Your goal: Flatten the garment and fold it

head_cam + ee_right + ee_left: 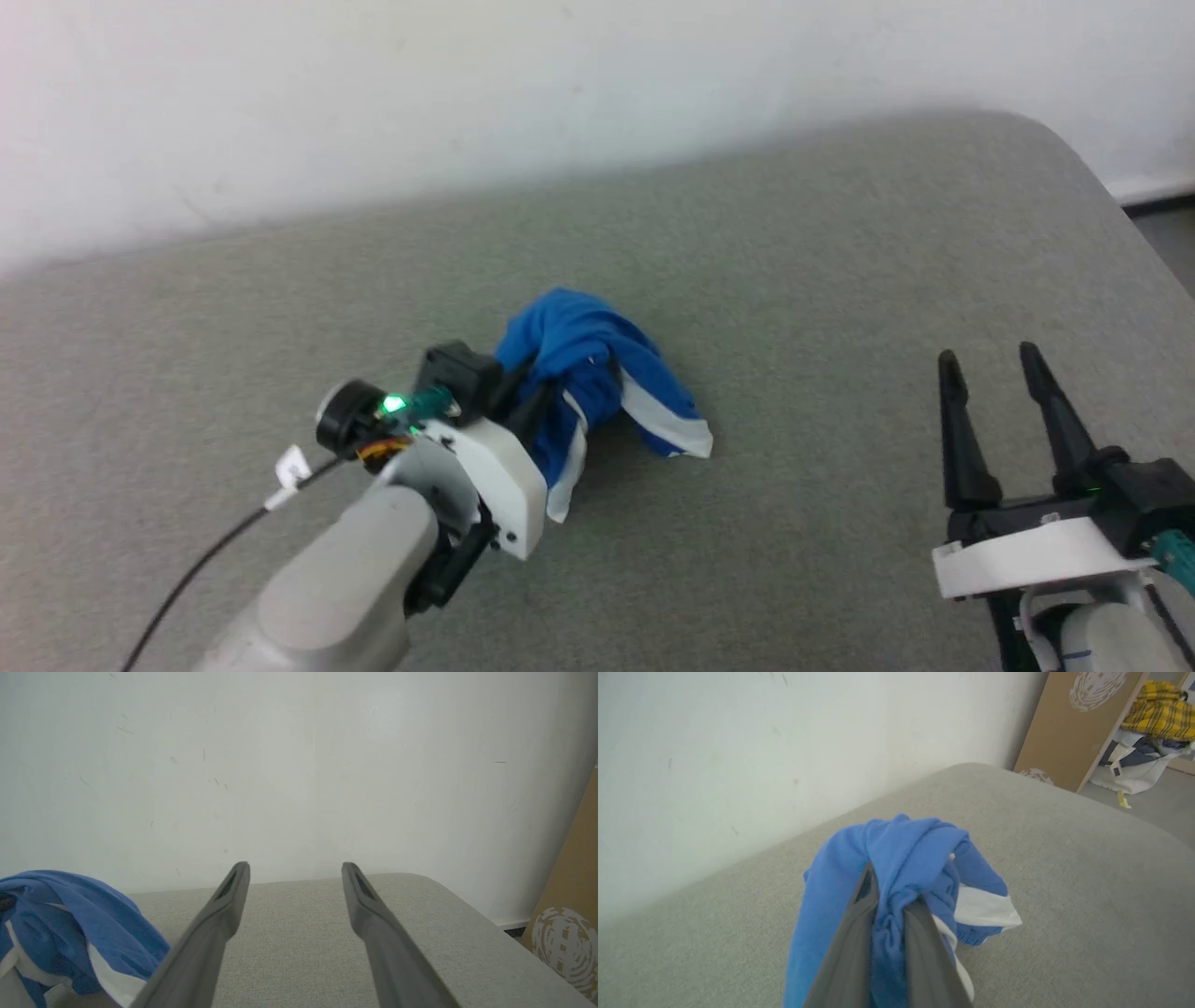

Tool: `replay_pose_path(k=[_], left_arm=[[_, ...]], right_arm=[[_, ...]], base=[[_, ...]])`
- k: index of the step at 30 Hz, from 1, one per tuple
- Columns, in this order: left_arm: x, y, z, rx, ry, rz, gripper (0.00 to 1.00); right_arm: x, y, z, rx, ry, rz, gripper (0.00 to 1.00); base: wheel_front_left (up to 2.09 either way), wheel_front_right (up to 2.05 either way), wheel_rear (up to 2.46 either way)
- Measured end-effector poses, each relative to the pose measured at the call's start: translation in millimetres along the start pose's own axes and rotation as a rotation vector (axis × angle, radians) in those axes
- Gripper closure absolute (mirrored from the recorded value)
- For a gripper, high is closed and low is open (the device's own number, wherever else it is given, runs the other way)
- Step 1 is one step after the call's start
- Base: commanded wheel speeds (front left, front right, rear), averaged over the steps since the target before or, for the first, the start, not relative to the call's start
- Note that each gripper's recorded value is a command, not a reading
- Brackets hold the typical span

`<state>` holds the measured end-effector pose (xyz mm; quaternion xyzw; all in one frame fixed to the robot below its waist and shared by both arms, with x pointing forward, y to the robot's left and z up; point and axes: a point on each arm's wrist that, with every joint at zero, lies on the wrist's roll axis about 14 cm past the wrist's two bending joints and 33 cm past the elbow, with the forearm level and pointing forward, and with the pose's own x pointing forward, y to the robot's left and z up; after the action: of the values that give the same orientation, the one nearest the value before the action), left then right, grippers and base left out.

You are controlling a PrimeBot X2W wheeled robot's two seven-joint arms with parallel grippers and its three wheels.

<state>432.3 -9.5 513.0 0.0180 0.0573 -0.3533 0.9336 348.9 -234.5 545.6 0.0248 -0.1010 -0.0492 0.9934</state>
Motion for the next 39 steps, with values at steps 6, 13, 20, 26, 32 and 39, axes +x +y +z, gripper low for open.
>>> replay_pose_path(k=[6,13,20,26,32,39], left_arm=[[17,-15,-76,0.046,0.2,-0.043,1.0],[27,-40,-110,-0.001,0.265,-0.107,0.0],[22,-48,-98,-0.027,0.192,-0.089,0.0],[11,-20,-42,-0.098,0.009,0.038,0.0],[-42,32,-11,-0.122,-0.109,0.227,0.0],[-127,86,17,-0.141,-0.251,0.508,0.0]], right_arm=[[-11,-8,-19,0.004,0.07,-0.032,0.0],[-23,-25,-32,-0.014,0.124,-0.089,0.0],[-29,-24,-29,-0.015,0.115,-0.085,0.0],[-31,-18,-23,0.004,0.09,-0.065,0.0],[-27,1,-20,0.021,0.077,-0.002,0.0],[-20,28,-15,0.043,0.054,0.083,0.0]], base=[[0.0,0.0,0.0],[0.0,0.0,0.0],[0.0,0.0,0.0],[0.0,0.0,0.0],[0.0,0.0,0.0],[0.0,0.0,0.0]])
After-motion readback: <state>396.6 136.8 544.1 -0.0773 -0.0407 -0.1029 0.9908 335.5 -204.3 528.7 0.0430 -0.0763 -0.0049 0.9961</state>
